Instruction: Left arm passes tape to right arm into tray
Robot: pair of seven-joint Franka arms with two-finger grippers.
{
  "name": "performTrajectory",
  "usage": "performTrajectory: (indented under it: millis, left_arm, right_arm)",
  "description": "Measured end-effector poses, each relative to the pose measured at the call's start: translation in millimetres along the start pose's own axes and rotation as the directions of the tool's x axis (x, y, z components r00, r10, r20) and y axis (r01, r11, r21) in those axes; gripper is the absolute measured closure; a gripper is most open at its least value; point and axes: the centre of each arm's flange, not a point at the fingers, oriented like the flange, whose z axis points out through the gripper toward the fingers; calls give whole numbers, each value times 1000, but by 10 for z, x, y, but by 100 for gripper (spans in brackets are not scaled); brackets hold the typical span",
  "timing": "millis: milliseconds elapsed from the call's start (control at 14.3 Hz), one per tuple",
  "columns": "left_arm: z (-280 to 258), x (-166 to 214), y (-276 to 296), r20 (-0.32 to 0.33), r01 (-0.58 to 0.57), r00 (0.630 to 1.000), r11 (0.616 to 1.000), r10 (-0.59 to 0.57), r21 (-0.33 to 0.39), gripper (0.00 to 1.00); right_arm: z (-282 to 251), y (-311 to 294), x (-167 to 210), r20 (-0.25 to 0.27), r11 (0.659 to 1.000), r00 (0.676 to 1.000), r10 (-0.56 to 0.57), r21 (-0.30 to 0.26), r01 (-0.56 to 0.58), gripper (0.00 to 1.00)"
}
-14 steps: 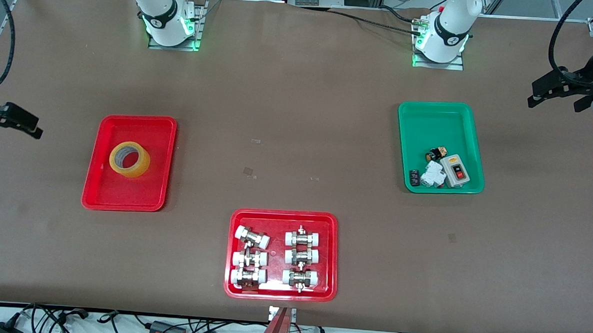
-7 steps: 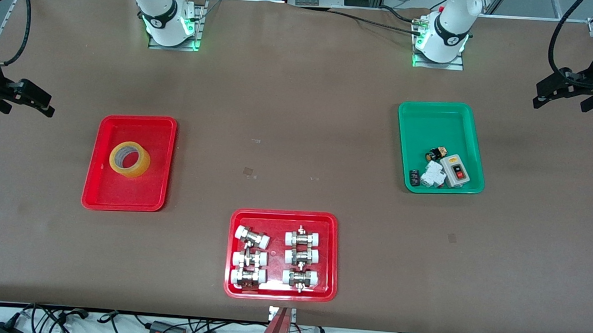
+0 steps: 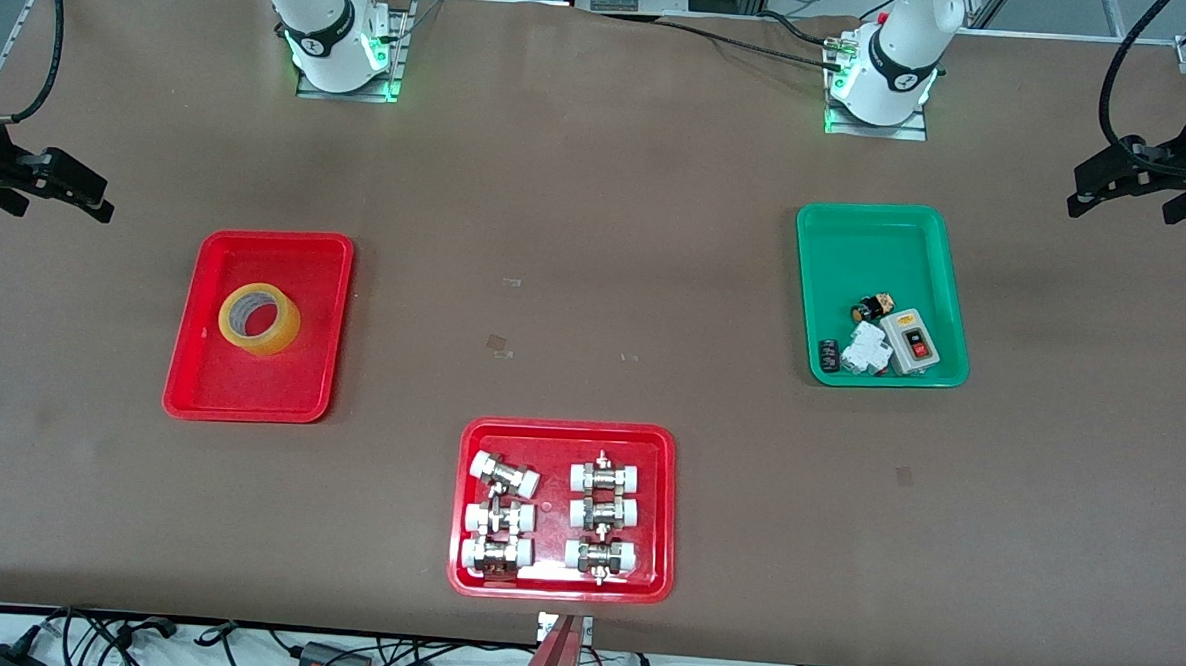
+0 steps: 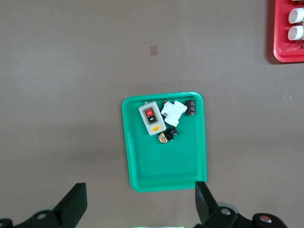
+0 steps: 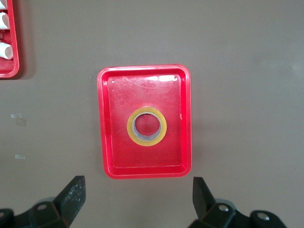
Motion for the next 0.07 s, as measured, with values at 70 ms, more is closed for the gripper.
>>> performTrajectory:
  millis: [70]
  left_arm:
    - [0, 0, -3, 0, 1, 1000, 1000, -1, 0, 0]
  right_arm:
    - [-5, 0, -6, 1, 1000, 1000, 0, 0, 0, 0]
